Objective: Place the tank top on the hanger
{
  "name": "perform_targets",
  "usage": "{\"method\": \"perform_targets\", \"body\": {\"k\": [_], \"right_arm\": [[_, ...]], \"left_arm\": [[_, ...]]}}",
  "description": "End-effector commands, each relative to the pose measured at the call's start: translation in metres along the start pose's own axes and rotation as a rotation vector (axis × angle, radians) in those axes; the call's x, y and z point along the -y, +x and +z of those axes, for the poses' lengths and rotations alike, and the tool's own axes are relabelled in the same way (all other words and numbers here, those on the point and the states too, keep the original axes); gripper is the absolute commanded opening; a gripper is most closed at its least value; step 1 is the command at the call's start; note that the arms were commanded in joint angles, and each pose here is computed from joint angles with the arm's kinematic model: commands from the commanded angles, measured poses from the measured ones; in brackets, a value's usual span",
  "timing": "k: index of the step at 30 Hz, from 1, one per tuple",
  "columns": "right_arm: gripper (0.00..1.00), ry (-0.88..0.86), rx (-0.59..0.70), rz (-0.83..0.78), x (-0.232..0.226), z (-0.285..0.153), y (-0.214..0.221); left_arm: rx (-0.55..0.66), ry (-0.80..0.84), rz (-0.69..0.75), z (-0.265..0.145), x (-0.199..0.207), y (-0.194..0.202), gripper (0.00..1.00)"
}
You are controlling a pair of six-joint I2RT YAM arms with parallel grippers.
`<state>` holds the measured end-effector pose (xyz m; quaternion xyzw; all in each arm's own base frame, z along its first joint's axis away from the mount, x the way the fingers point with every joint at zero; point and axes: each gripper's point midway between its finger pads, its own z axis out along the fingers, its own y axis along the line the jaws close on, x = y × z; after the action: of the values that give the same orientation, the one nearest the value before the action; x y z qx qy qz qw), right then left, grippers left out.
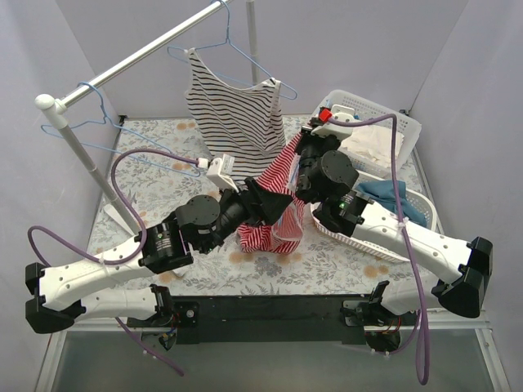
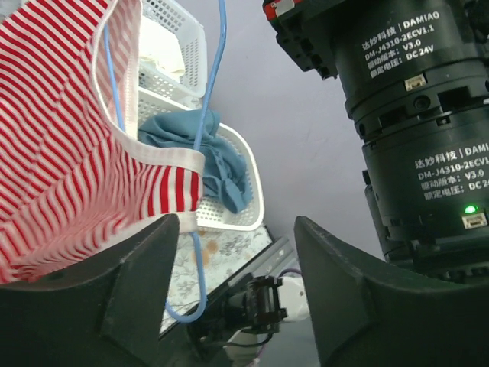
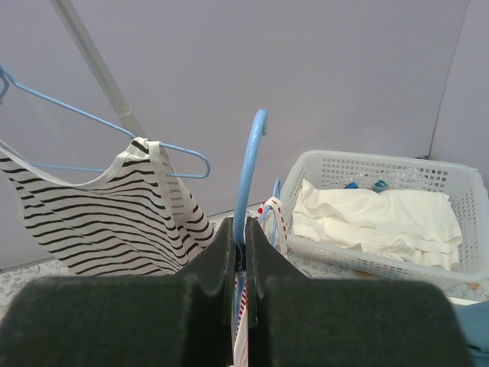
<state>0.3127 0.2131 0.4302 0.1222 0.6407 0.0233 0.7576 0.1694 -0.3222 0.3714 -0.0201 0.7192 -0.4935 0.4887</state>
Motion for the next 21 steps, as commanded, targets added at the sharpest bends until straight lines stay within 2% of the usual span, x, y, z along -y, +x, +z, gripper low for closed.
{"method": "perform_targets", "body": {"k": [1,4,6,9,13,17,21], "right_arm": [[0.01,0.013,0.052,0.094,0.008,-0.001,-0.046],[0.01,0.011,0.057,0.092,0.008,0.0,-0.051],[0.01,0.008,0.059,0.09,0.006,0.001,-0.052],[0.01,0.009,0.061,0.087,0.005,0.002,-0.054],[0.01,0.009,0.059,0.081,0.003,0.002,-0.053],[0.01,0.01,0.057,0.07,0.003,0.002,-0.051],[0.01,0.009,0.055,0.064,0.003,0.001,-0.049]], "left_arm": [[-0.058,-0.039,0.094,-0.017,0.0,-0.009,0.57],[-0.085,-0.072,0.157,-0.019,0.001,-0.015,0.45],[-0.128,-0.097,0.229,-0.015,0.004,-0.014,0.43],[-0.184,-0.151,0.325,-0.01,-0.002,-0.01,0.43],[-0.224,-0.229,0.425,0.006,-0.019,0.004,0.49],[-0.208,-0.333,0.5,0.018,-0.038,0.006,0.52],[-0.193,-0.336,0.534,0.026,-0.039,0.007,0.54]]}}
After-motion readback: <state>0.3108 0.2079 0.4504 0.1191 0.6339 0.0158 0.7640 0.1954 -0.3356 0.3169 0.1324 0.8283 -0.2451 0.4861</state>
